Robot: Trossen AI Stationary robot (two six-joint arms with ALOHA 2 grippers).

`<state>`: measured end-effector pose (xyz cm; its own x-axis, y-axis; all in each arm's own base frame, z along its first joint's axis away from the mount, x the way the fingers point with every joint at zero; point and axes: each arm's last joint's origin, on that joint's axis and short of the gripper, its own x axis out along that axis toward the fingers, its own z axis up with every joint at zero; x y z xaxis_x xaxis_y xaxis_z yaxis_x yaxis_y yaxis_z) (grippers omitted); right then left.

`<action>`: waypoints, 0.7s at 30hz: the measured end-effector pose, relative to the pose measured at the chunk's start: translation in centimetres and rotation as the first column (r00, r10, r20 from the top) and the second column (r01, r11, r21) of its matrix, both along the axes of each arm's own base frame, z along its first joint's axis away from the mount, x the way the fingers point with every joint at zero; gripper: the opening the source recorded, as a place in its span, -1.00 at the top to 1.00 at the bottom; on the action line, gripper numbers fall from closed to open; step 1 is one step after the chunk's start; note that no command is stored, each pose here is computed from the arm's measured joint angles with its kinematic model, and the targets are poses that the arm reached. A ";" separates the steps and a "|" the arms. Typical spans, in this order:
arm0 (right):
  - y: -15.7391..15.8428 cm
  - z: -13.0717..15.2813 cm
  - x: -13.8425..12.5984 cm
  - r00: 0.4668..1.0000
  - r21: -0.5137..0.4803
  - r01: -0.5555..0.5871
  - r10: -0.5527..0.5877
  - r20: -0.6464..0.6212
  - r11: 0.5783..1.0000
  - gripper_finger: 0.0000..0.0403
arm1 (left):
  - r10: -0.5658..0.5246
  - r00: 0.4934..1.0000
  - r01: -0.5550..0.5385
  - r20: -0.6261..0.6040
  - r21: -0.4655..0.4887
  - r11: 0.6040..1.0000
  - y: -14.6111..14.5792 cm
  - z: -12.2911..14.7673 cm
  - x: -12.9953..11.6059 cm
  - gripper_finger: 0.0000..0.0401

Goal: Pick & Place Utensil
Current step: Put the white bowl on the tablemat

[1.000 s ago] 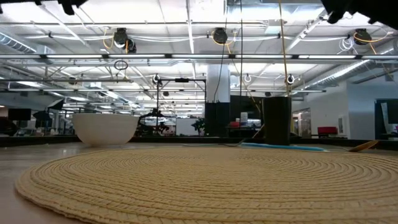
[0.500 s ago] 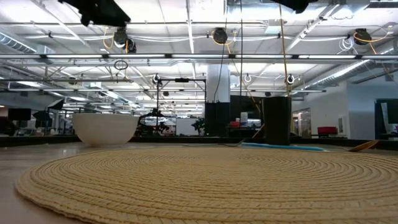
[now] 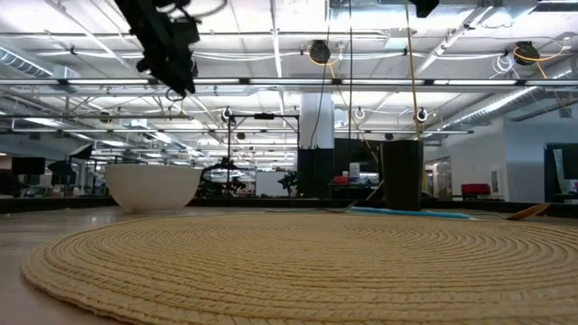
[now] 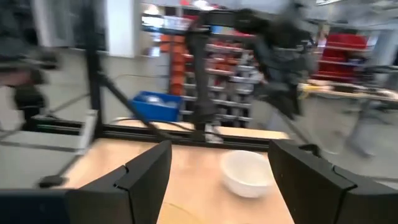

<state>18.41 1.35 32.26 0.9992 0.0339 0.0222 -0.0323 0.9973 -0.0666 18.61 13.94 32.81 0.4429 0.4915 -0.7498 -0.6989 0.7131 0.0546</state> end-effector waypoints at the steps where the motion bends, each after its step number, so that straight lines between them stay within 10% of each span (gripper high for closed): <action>1: 0.1 0.0 0.0 1.000 0.006 -0.022 0.022 -0.005 1.000 -0.30 | 0.011 1.000 -0.012 -0.009 -0.031 0.999 0.8 -0.4 0.0 0.07; 21: 0.1 -1.5 -0.1 0.987 0.022 -0.048 0.051 -0.153 0.999 -0.30 | -0.085 0.962 -0.008 -0.259 -0.338 0.941 5.3 -7.0 0.8 0.07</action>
